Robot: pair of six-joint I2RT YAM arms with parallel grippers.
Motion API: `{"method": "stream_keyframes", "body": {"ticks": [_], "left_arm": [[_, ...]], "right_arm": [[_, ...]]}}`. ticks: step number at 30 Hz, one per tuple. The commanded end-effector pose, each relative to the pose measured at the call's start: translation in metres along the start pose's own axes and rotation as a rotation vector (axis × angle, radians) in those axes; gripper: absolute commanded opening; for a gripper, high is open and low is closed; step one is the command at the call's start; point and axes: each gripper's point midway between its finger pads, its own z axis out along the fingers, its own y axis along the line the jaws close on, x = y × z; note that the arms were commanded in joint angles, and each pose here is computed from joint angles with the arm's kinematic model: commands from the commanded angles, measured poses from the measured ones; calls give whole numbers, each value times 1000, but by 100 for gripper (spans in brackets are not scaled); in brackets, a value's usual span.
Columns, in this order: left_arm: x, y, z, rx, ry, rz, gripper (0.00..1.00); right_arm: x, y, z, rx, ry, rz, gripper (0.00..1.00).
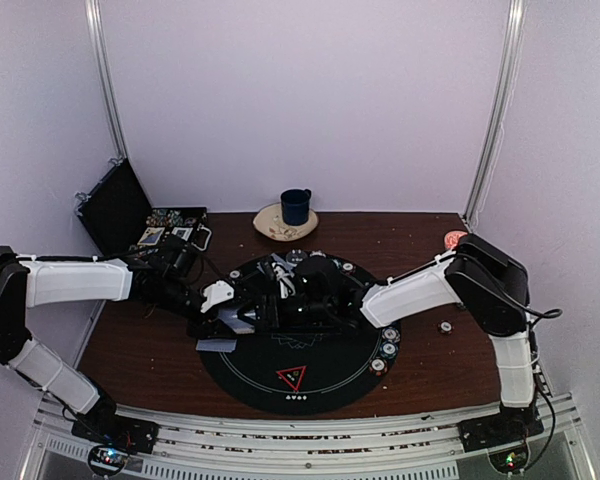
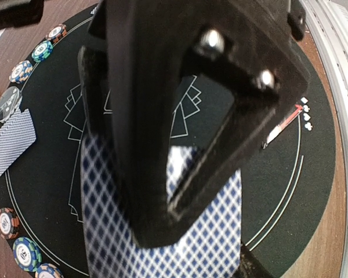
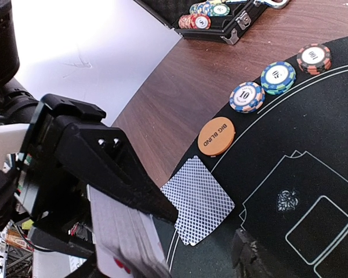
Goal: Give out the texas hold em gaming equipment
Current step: Pick up the poker card from the face-down deck piles, then flop the poker card in the community card area.
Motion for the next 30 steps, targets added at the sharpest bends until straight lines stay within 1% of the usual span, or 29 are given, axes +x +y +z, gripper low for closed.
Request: {"method": "stream_keyframes", "body": {"ticks": [1, 3, 8, 11, 14, 15, 17, 21, 25, 27, 30], "left_arm": [[-13, -5, -2, 27, -53, 33, 6], [-12, -5, -1, 28, -50, 33, 6], [-11, -4, 0, 27, -46, 28, 6], [-12, -4, 0, 27, -46, 30, 6], [-12, -3, -1, 23, -46, 32, 6], [-12, -4, 0, 25, -45, 29, 6], [-11, -4, 0, 26, -45, 28, 6], [-11, -3, 0, 25, -42, 26, 7], [-10, -2, 1, 20, -37, 22, 6], [-10, -1, 1, 15, -35, 20, 6], [-10, 0, 0, 10, -33, 18, 6]], "right_arm": [[-13, -32, -20, 140, -38, 25, 58], [-15, -28, -22, 130, -34, 24, 53], [-16, -11, -26, 66, -14, 28, 49], [-16, 0, -29, 30, -1, 32, 42], [-16, 5, -35, 22, 4, 27, 34], [-16, 6, -38, 21, 4, 26, 28], [-16, 9, -43, 13, 1, 23, 20], [-15, 14, -52, 1, 3, 25, 13], [-23, 19, -64, 22, -15, -4, 0], [-32, 19, -74, 57, -34, -29, 0], [-51, 11, -92, 175, -93, -89, 0]]}}
